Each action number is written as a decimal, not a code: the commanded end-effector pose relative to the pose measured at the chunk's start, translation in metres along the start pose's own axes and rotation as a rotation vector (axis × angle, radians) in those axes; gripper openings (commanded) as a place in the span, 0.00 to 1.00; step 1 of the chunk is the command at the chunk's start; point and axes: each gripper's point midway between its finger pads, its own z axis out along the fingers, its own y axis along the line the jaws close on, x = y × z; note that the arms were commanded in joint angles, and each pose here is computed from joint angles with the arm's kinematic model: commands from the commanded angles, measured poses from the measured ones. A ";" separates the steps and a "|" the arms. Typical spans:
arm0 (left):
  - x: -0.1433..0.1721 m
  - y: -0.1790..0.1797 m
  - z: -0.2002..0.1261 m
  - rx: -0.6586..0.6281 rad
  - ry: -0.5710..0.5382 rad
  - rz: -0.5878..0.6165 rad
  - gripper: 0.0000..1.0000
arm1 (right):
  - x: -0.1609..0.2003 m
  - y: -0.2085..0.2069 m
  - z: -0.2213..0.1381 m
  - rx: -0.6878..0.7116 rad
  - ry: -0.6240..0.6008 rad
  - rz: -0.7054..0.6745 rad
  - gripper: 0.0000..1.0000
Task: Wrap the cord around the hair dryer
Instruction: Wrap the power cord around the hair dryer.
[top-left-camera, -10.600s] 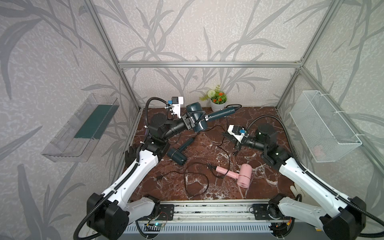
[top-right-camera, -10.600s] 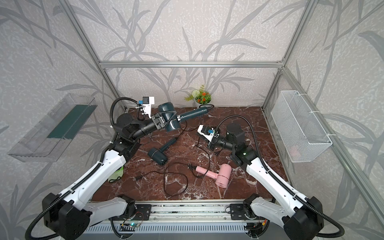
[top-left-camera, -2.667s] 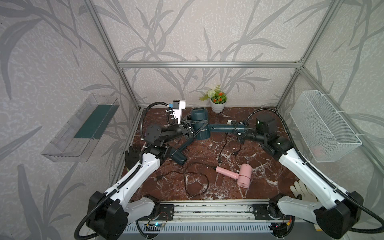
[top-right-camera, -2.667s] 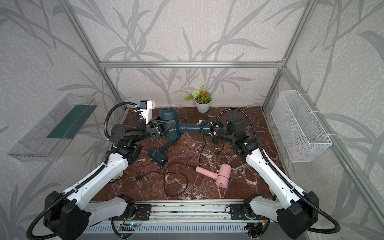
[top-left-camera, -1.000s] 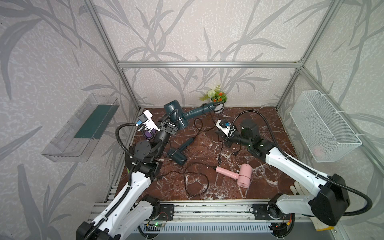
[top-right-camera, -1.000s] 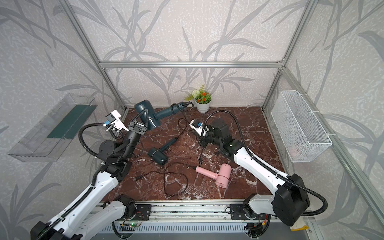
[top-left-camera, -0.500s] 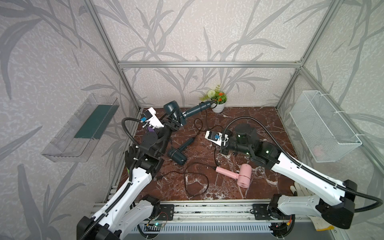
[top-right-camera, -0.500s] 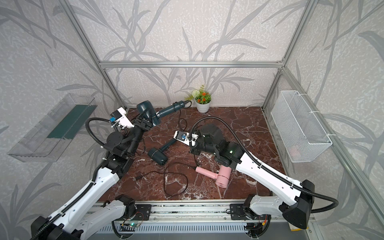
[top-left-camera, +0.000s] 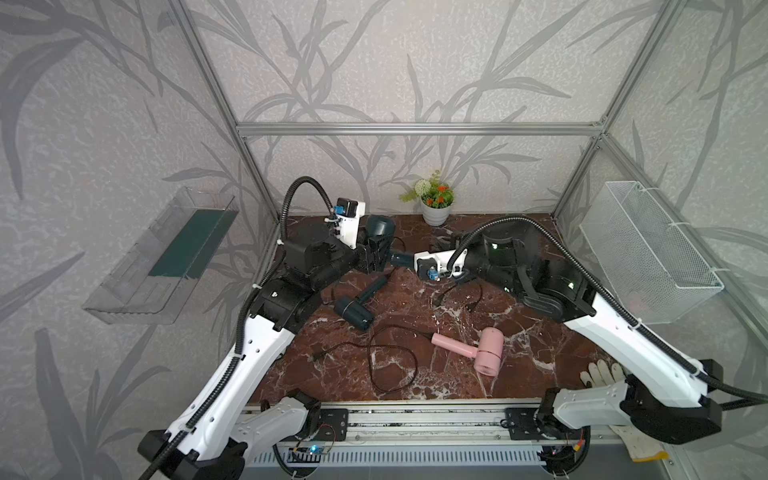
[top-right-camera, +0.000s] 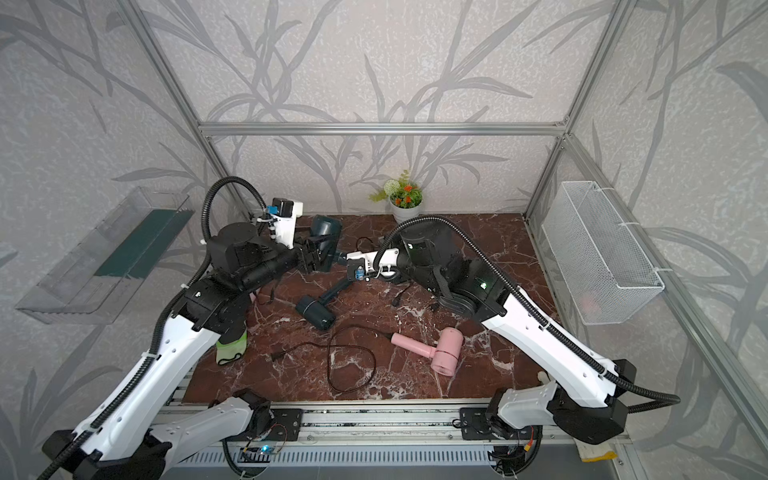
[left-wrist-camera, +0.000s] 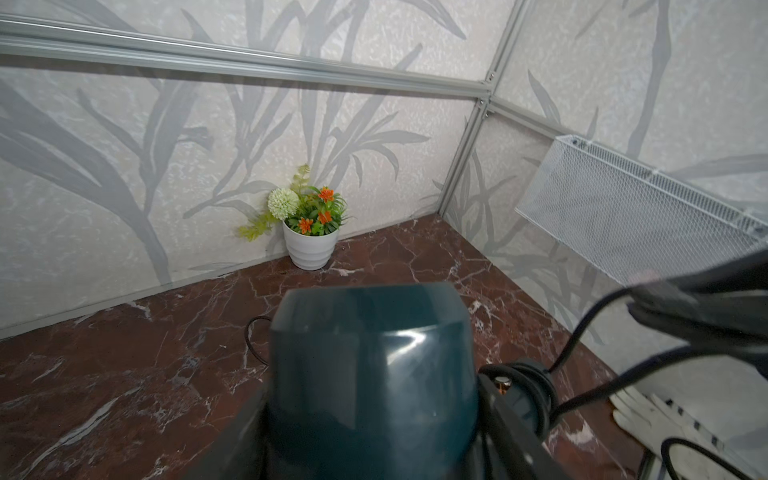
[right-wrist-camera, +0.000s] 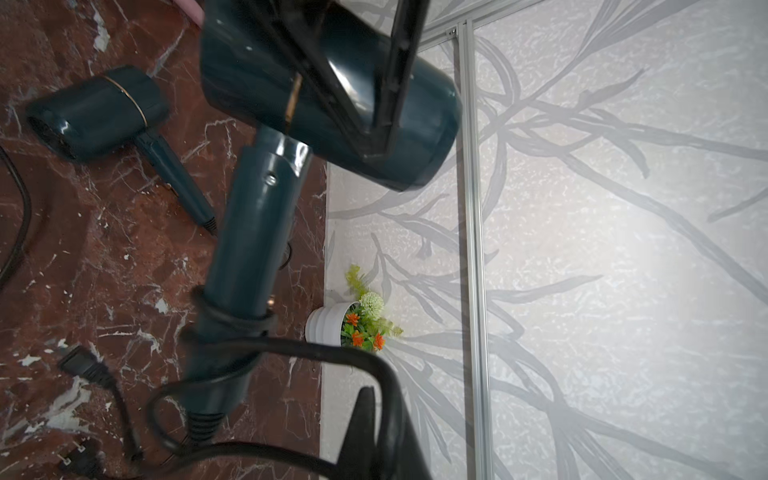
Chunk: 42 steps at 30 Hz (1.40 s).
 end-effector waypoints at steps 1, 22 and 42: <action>0.018 -0.026 -0.025 0.120 0.104 0.123 0.00 | 0.014 -0.015 -0.011 0.027 0.051 -0.208 0.00; -0.068 -0.071 -0.052 0.517 -0.360 -0.132 0.00 | 0.046 0.021 0.020 -0.128 -0.355 0.481 0.00; -0.089 -0.077 -0.055 0.604 -0.445 -0.163 0.00 | 0.065 0.068 0.048 -0.209 -0.601 0.880 0.38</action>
